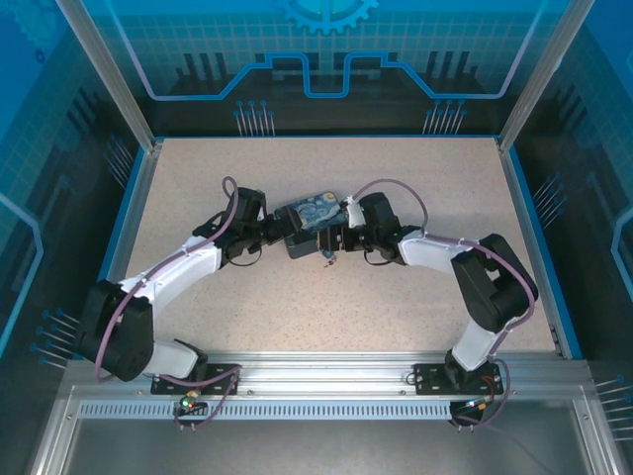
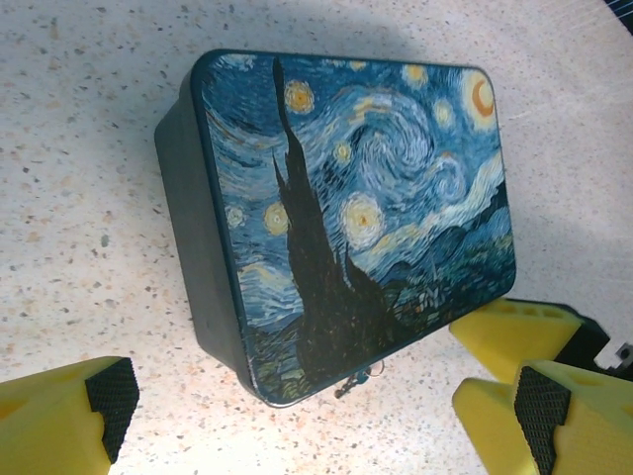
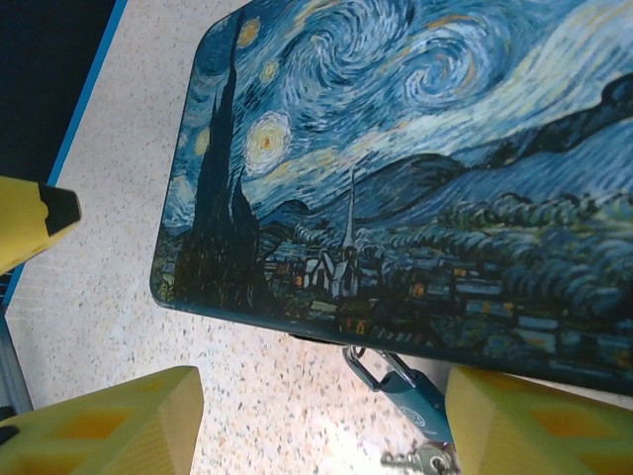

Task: Unlock the padlock with the key

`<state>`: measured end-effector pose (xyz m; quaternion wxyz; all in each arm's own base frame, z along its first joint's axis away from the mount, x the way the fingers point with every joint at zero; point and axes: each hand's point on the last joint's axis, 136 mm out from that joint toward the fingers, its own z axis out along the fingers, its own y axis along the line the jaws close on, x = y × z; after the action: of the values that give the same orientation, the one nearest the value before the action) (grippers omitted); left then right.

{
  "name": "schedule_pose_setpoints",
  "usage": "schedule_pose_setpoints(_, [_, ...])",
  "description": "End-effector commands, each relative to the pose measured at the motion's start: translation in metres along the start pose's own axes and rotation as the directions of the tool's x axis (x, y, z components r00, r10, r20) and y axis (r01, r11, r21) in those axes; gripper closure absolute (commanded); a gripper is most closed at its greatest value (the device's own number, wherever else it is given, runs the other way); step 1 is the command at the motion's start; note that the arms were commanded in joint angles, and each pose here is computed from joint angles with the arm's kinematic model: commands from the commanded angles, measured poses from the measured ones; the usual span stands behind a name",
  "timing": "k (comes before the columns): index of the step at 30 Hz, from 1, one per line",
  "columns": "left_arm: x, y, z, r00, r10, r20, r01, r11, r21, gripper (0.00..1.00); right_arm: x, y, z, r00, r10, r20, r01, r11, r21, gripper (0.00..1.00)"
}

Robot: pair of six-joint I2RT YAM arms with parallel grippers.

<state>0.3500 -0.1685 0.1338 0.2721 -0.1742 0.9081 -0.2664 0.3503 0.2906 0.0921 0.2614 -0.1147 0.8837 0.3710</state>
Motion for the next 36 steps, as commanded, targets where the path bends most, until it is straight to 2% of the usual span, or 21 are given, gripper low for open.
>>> schedule_pose_setpoints(1, [-0.009, 0.0, -0.001, 1.0, 0.026, 0.011, -0.026, 0.999, -0.019, 0.01, -0.002, 0.007, 0.011, 1.0, -0.02, -0.023, 0.02, 1.0, -0.012, 0.34])
schedule_pose_setpoints(5, [-0.011, -0.001, -0.001, 0.999, 0.031, 0.014, -0.031, 0.999, -0.02, 0.01, -0.007, 0.013, 0.01, 0.999, -0.029, -0.019, 0.028, 0.999, -0.026, 0.34])
schedule_pose_setpoints(10, [-0.015, -0.004, -0.004, 0.999, 0.031, 0.023, -0.031, 0.999, -0.006, 0.01, 0.001, 0.022, -0.018, 0.998, -0.066, 0.004, 0.066, 0.998, -0.023, 0.35])
schedule_pose_setpoints(16, [-0.017, -0.007, -0.007, 0.999, 0.03, 0.026, -0.03, 1.0, 0.006, 0.01, 0.025, -0.006, -0.036, 0.993, -0.116, -0.007, 0.116, 0.988, 0.103, 0.35])
schedule_pose_setpoints(19, [-0.018, -0.009, -0.009, 0.999, 0.025, 0.028, -0.026, 1.0, 0.014, 0.01, 0.03, -0.022, -0.033, 0.992, -0.124, -0.022, 0.126, 0.982, 0.138, 0.37])
schedule_pose_setpoints(23, [-0.019, -0.011, -0.012, 0.999, 0.024, 0.035, -0.025, 0.999, 0.024, 0.01, 0.033, -0.026, -0.021, 0.989, -0.138, -0.047, 0.143, 0.983, 0.113, 0.41])
schedule_pose_setpoints(36, [-0.023, -0.018, -0.008, 0.999, 0.001, 0.032, -0.003, 0.998, 0.062, 0.01, 0.044, -0.037, 0.013, 0.975, -0.183, -0.124, 0.192, 0.979, 0.066, 0.41])
